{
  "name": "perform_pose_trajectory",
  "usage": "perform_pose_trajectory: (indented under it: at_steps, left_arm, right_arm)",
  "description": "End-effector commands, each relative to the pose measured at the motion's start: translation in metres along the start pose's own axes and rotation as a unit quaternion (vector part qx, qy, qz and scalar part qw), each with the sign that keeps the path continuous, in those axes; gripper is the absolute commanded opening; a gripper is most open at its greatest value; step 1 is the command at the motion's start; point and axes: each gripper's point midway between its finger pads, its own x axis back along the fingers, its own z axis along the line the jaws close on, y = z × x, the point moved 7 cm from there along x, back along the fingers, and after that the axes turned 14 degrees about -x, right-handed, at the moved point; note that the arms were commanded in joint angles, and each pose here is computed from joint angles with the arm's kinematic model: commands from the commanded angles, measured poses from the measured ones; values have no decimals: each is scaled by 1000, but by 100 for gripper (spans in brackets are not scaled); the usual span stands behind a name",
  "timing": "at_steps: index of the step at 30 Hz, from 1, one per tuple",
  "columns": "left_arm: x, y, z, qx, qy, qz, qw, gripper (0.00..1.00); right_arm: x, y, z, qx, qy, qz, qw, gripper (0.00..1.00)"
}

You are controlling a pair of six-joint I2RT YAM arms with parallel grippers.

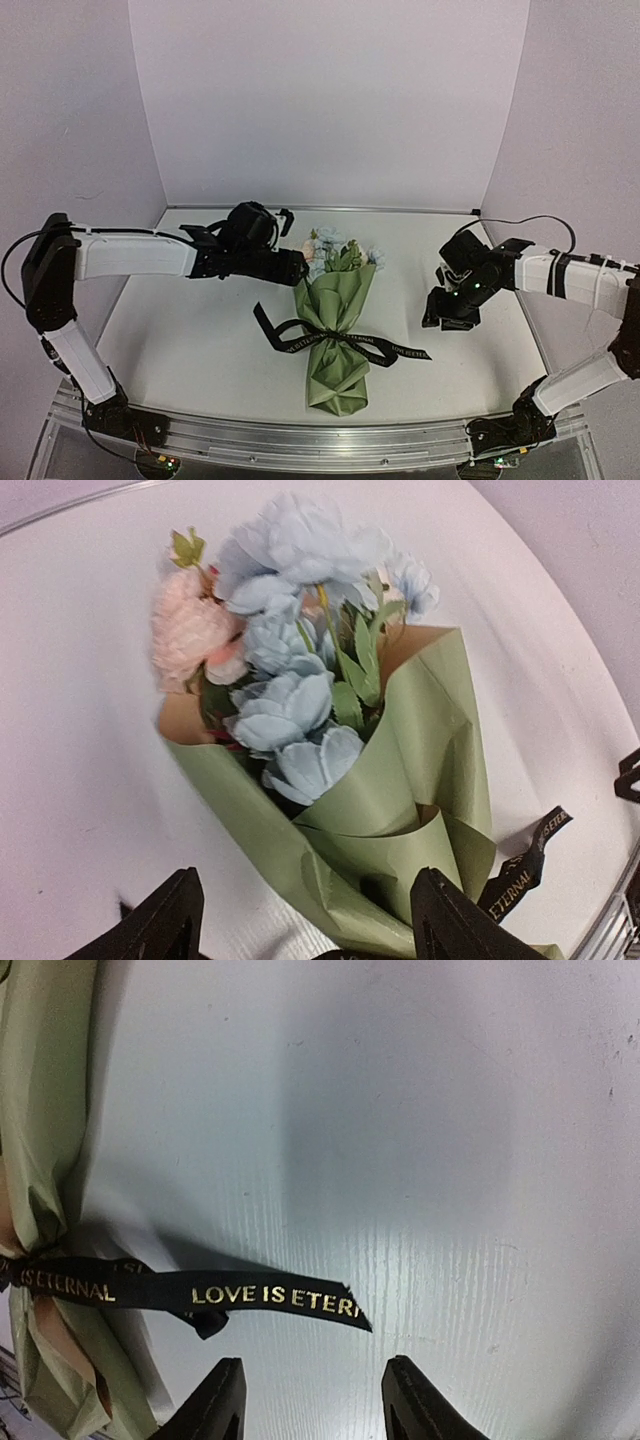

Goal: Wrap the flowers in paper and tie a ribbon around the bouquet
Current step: Adjust the ribbon on the folded bouquet.

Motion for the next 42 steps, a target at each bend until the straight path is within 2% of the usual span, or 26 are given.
perform_pose_trajectory:
  at_steps: [1, 7, 12, 18, 28, 34, 42]
  left_arm:
    - [22, -30, 21, 50, 33, 28, 998, 73]
    - [40, -78, 24, 98, 14, 67, 993, 71]
    - [35, -104, 20, 117, -16, 91, 989, 71]
    - [17, -108, 6, 124, -66, 99, 985, 70]
    - [-3, -110, -5, 119, -79, 115, 983, 62]
    - [-8, -113, -8, 118, -87, 122, 982, 52]
    - [-11, -108, -12, 117, -99, 118, 981, 29]
  right_arm:
    - [1, -23, 13, 55, -4, 7, 998, 49]
    - [-23, -47, 40, 100, -11, 4, 995, 49]
    - [-42, -50, 50, 95, -18, -21, 995, 50]
    - [-51, -51, 47, 79, -45, -57, 994, 50]
    - [-61, -61, 46, 58, -53, -79, 994, 51]
    - [-65, -68, 51, 60, -51, -77, 994, 52]
    - [-72, -72, 52, 46, -54, -78, 994, 52]
